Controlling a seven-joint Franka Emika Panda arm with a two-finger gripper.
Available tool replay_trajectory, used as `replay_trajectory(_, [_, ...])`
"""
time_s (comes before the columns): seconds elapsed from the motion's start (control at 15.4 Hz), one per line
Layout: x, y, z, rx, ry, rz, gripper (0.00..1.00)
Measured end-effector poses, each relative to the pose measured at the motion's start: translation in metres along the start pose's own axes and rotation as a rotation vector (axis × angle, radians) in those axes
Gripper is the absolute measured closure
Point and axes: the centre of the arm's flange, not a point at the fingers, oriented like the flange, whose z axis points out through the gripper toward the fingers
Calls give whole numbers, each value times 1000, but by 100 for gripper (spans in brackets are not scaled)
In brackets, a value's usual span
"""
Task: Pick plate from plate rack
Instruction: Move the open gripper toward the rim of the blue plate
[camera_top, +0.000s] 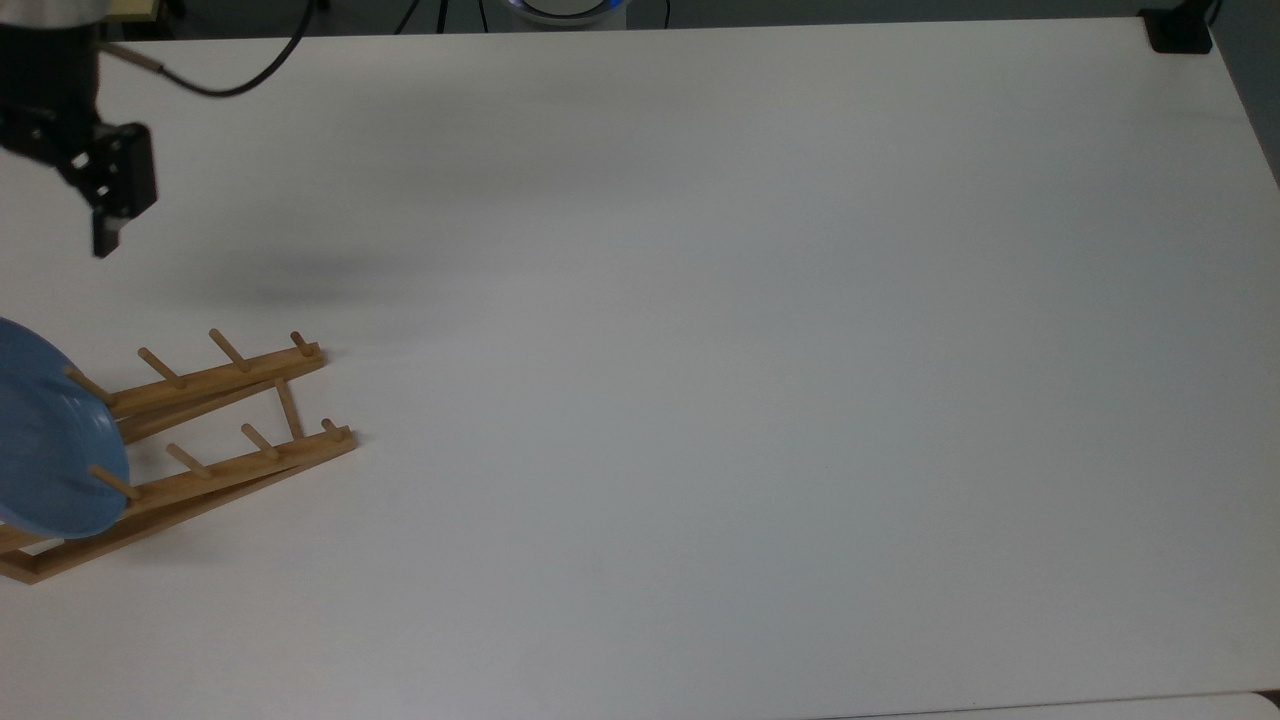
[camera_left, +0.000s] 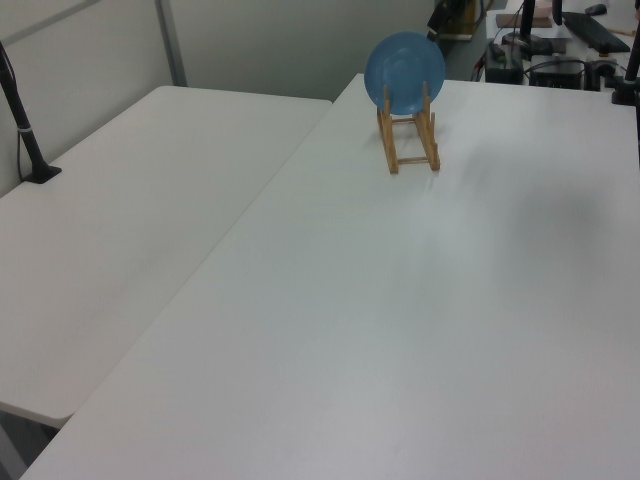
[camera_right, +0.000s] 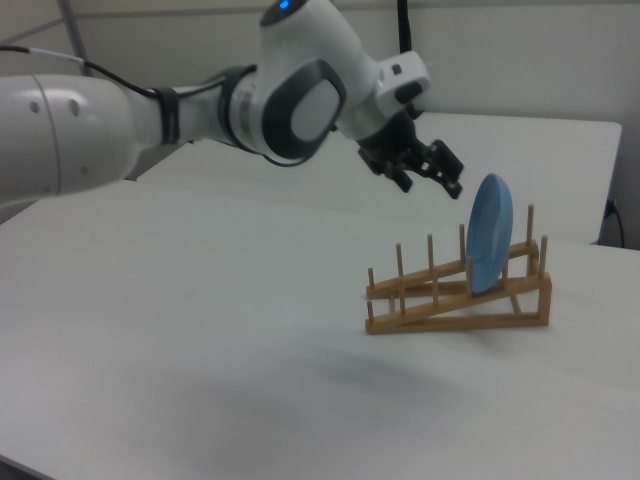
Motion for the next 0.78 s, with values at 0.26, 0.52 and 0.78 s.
replay_trajectory(0.26, [-1,13,30,-21,73,50,2])
replay_trajectory(0.52, [-2,13,58,-26,154,122,4])
replay_trajectory(0.78, [-7,29,71,-38,202,184,5])
